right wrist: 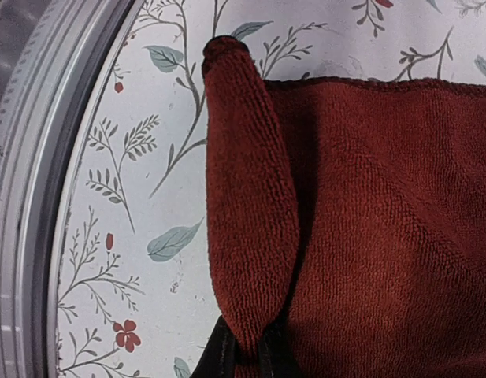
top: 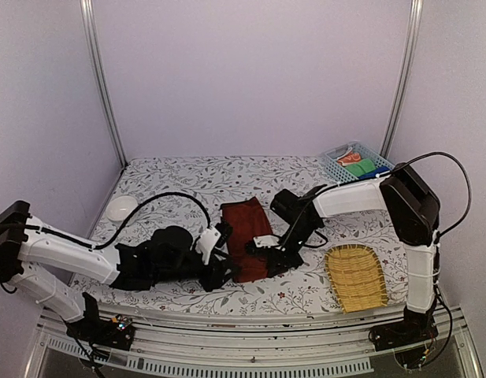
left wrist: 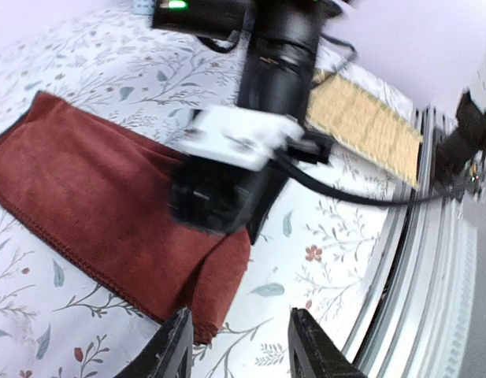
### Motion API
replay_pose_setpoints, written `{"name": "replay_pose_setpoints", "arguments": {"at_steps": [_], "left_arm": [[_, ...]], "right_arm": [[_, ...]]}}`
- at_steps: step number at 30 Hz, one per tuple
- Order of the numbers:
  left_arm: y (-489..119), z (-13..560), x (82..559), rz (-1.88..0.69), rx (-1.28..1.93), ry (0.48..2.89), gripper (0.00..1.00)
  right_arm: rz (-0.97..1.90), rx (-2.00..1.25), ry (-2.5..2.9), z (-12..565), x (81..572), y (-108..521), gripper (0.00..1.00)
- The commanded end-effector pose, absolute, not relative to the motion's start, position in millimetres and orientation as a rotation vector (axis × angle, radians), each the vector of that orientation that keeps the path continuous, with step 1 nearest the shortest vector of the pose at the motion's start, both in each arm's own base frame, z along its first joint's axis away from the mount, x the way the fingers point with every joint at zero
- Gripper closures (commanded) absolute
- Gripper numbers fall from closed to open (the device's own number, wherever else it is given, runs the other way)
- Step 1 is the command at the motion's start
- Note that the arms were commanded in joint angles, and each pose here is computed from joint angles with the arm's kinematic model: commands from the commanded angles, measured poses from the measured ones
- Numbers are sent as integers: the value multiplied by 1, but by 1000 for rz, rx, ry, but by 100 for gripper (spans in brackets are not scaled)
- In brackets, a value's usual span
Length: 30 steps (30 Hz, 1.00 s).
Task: Roll the towels
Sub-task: Roll the towel at the center of the board.
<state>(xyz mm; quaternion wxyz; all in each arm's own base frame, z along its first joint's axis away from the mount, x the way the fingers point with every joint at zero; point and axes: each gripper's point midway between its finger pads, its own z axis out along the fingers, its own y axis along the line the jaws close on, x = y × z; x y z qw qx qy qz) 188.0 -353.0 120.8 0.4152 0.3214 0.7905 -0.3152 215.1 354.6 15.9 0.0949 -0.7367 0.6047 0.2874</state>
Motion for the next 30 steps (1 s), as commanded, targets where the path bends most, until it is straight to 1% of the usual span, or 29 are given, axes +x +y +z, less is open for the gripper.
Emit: {"name": "replay_pose_setpoints", "arguments": {"at_steps": [1,3,8,14,18,24,26,28,30], "left_arm": [[-353,98,175,-384,1081,1806,56],[-371,90,162,-327,1219,1741,58],[-404,70,162,-234,1409,1675,63],[-427,52,174,-143,1522,1605,56],[-430,35,177,-123,1585,1623,57],[-420,22,190,-101,1579,1685,62],[-417,17,193,-74,1580,1700,62],[-417,14,192,-79,1583,1705,65],[-418,12,191,-96,1588,1712,69]], "right_arm": [[1174,-2181,2171,3,183,325,91],[1252,-2147,2220,3,186,327,92],[1327,-2127,2263,-3,187,327,92],[1302,-2130,2283,-5,190,327,92],[1292,-2120,2287,-5,193,328,92],[1307,-2105,2278,-2,194,331,92],[1327,-2104,2312,-13,192,329,92],[1332,-2100,2313,-13,192,330,92],[1332,-2099,2313,-13,192,330,92]]}}
